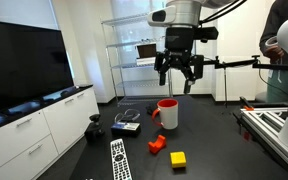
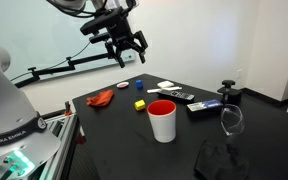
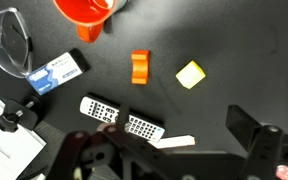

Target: Place the yellow block upright.

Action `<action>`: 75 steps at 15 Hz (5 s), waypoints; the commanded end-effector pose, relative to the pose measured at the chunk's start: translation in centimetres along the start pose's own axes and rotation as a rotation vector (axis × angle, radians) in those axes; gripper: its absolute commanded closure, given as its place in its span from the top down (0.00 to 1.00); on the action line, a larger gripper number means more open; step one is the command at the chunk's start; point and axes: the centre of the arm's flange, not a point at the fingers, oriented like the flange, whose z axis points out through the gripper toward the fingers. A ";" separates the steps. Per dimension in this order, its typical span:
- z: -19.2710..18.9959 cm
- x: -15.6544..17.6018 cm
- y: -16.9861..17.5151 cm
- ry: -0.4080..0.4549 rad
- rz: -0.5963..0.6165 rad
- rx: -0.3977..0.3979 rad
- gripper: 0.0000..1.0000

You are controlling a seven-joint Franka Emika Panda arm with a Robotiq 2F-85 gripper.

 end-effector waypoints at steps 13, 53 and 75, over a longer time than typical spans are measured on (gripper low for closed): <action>4.2 12.4 -1.9 -0.034 -0.117 0.005 1.00; 16.1 4.9 -4.0 -0.204 0.540 -0.006 1.00; 20.5 6.1 -4.5 -0.286 0.666 0.066 1.00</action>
